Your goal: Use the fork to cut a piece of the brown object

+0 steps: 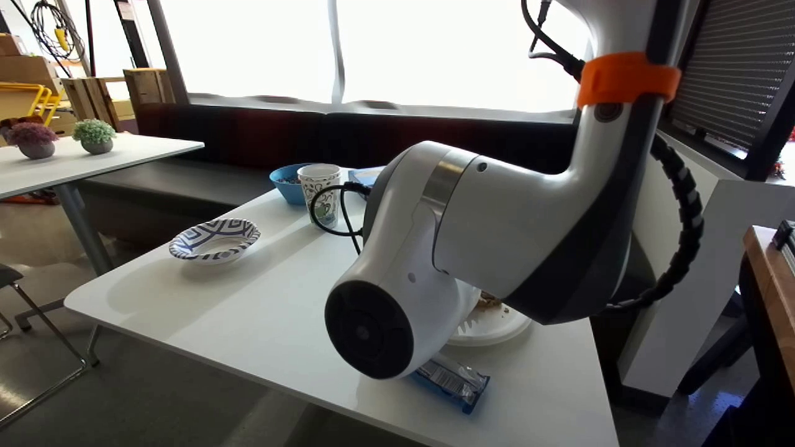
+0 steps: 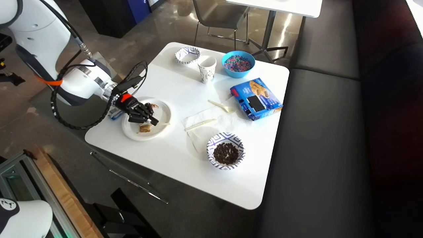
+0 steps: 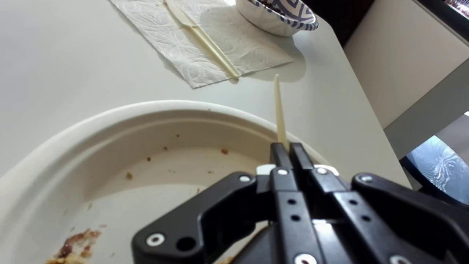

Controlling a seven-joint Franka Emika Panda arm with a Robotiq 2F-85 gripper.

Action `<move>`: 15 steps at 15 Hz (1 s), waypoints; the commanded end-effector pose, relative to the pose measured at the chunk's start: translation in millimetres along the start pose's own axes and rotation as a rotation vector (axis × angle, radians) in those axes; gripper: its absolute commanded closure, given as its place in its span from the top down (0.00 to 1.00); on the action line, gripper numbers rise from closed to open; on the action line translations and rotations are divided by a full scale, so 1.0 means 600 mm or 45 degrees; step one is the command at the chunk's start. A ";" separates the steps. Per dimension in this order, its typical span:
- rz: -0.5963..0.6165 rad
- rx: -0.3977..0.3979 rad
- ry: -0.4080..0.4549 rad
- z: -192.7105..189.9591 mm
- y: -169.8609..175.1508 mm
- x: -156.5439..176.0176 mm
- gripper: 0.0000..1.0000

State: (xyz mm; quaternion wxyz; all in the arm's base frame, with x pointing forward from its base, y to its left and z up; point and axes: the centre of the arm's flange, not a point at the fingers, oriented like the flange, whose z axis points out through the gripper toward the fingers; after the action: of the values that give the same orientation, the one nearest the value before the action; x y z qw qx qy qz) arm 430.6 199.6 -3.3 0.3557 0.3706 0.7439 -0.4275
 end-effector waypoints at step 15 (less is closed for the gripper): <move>0.126 -0.136 -0.059 -0.010 0.010 0.060 0.02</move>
State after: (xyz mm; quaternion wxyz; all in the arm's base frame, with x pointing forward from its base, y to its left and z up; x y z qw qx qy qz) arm 427.4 205.6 -9.9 0.4045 0.3804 0.7344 -0.3903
